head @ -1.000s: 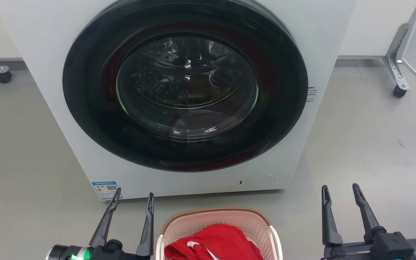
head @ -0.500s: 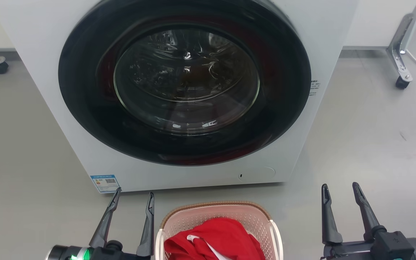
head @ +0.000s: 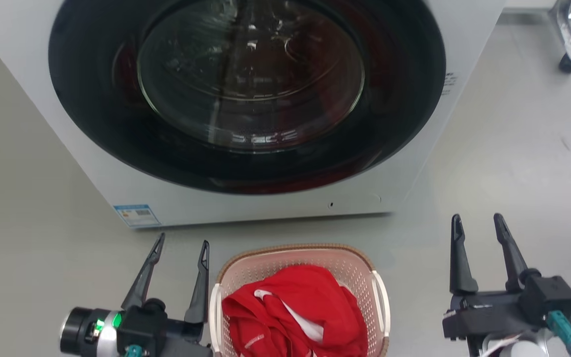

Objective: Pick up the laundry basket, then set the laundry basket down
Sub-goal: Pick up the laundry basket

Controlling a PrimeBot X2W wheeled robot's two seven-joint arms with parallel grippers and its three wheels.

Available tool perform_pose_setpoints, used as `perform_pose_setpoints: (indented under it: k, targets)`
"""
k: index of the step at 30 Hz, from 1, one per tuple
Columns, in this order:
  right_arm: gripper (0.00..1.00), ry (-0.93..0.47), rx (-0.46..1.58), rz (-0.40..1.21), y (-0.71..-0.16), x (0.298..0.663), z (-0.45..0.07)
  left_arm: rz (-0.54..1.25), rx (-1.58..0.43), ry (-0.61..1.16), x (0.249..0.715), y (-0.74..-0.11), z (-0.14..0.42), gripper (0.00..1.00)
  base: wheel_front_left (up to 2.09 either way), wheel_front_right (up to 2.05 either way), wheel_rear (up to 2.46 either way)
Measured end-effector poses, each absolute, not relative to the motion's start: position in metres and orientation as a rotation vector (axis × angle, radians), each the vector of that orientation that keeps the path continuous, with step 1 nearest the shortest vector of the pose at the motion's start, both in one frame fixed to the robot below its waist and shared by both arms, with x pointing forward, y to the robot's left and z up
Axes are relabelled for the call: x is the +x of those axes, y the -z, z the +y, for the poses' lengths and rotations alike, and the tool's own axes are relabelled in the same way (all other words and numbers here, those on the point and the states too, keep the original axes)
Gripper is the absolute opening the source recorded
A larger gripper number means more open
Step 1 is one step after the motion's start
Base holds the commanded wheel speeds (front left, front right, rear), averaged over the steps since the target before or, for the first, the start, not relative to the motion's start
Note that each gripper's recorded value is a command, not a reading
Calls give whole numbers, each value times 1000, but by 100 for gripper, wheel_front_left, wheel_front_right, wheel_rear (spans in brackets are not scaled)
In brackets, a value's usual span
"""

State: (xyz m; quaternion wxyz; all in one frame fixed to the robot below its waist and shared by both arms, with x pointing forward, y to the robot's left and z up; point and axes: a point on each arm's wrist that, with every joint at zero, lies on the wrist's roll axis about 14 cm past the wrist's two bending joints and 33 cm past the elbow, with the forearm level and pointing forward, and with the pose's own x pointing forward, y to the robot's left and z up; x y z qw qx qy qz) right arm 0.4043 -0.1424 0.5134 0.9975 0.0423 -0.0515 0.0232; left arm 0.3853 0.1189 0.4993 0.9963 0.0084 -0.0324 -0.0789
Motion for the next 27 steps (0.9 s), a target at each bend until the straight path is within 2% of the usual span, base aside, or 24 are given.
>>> perform_pose_setpoints:
  k: [16, 27]
  targets:
    - [100, -68, 100, 117, -426, 469, -140, 220, -26, 143, 442, -401, 125, 100, 0, 0, 0]
    - [100, -102, 102, 304, -348, 490, -131, 434, -72, 113, 460, -321, 125, 100, 0, 0, 0]
